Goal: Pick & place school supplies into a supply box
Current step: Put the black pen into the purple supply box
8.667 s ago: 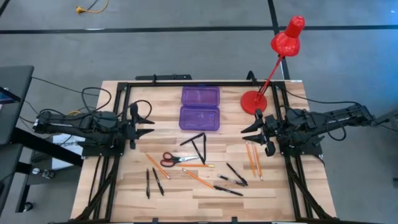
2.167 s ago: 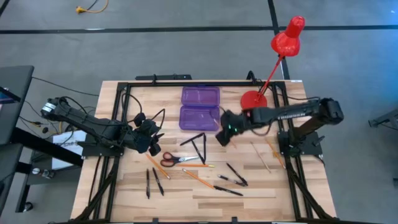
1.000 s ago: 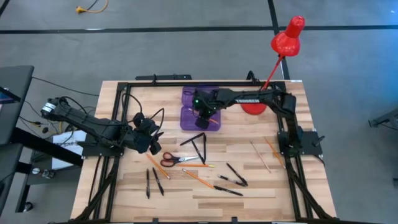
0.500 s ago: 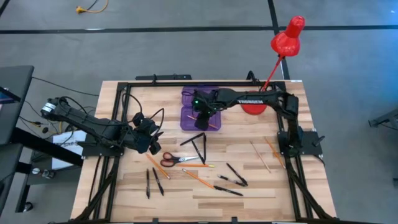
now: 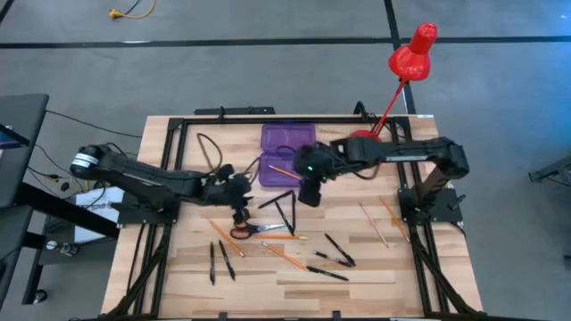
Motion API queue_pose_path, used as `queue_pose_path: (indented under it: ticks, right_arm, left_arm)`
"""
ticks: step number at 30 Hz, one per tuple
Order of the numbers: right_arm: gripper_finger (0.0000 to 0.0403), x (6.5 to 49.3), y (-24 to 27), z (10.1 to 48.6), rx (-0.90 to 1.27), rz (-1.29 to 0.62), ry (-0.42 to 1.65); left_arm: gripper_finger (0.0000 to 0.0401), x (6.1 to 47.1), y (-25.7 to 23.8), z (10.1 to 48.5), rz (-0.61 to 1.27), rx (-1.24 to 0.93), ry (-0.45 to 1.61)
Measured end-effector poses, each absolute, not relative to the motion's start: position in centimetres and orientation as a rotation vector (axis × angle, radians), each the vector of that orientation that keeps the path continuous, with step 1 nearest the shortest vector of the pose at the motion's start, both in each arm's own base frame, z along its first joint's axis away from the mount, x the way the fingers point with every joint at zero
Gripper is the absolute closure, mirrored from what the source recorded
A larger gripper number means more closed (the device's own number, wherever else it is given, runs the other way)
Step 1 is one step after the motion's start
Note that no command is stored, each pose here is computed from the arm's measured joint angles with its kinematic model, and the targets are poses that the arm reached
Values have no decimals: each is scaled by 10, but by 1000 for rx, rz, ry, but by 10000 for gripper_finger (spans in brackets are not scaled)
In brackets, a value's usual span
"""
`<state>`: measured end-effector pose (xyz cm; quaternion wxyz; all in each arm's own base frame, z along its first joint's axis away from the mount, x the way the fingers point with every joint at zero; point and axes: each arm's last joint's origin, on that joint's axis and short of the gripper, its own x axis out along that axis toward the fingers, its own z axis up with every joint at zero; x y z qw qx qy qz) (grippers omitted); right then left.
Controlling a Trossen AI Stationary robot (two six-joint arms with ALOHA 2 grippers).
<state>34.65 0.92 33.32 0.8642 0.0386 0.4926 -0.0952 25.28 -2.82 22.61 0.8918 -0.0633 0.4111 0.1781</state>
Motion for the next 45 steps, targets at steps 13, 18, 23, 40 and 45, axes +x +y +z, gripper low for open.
queue_pose_path:
  ticks: [13,18,23,40,45]
  right_arm:
    - [274,300,53,358,72,-341,1044]
    - [274,292,60,363,66,-386,1012]
    - [274,289,63,366,49,-399,987]
    - [274,289,58,367,43,-429,983]
    - [274,289,58,367,43,-429,983]
  left_arm:
    - [273,299,-17,166,182,-96,990]
    - [273,302,-17,153,211,-102,1028]
    - [273,301,-14,153,303,-97,1008]
    - [273,308,-17,129,320,-105,1055]
    - [295,308,-17,129,316,-93,1057]
